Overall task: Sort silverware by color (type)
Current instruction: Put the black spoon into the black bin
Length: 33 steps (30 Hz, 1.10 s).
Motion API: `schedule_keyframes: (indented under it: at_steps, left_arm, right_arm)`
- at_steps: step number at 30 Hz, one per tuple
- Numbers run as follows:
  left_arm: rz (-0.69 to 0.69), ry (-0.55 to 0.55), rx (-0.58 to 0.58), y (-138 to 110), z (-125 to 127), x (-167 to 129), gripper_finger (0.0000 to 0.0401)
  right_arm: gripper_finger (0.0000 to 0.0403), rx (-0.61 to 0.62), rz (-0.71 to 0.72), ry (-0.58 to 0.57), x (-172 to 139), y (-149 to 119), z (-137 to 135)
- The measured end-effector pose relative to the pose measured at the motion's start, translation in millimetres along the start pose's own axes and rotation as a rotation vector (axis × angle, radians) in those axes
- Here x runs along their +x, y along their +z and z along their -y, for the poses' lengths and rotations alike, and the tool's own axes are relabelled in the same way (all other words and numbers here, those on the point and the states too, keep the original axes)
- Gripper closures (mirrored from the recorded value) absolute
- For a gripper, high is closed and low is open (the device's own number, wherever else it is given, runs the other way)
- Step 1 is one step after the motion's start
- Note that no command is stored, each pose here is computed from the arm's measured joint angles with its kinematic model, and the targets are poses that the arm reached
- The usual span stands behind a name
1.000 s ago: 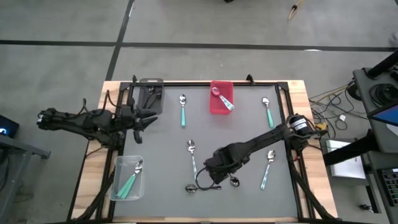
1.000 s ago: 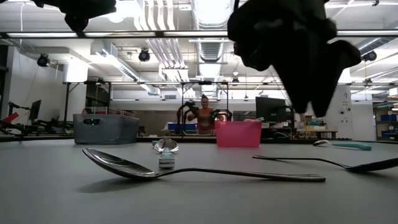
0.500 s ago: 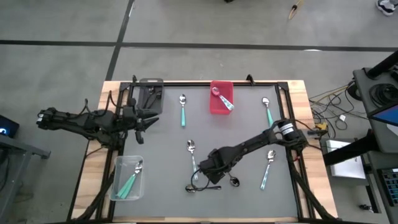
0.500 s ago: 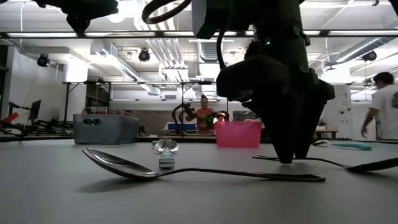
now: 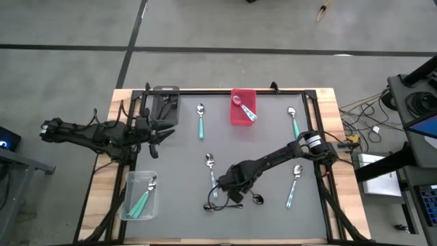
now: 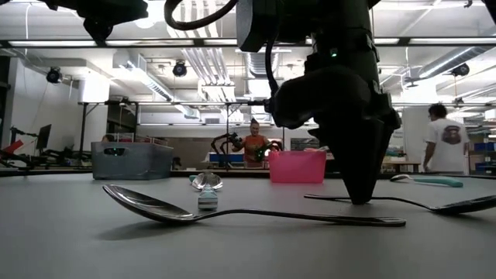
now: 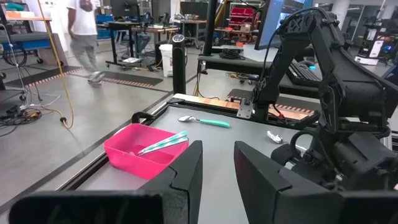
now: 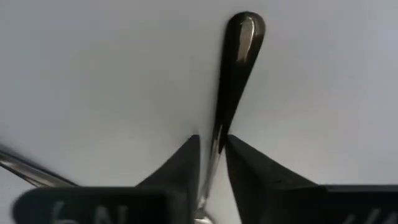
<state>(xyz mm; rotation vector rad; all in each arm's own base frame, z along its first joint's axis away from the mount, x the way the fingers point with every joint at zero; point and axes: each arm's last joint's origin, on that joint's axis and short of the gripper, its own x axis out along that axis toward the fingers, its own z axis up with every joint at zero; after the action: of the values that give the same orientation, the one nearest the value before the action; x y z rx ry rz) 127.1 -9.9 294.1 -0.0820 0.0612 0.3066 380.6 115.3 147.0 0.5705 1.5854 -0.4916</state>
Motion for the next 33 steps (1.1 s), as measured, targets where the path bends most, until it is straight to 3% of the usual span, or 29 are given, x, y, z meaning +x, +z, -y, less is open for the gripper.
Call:
schedule_keyframes:
  at_steps: [4, 15, 25, 33]
  left_arm:
    - [-0.003, 0.000, 0.002, 0, 0, 1, 0.0326]
    - [-0.021, 0.003, 0.011, -2, 2, 4, 0.0326]
    - [-0.020, 0.003, 0.011, -2, 2, 4, 0.0326]
    - [-0.020, 0.003, 0.011, -2, 2, 4, 0.0326]
  right_arm:
    - [0.0385, -0.088, -0.001, -0.009, 0, 0, 1]
    - [0.0388, -0.443, -0.017, -0.046, 0, -1, 5]
    - [0.0383, -0.414, -0.018, -0.061, -11, 0, 8]
    - [0.0316, -0.375, -0.037, -0.073, -17, -1, 9]
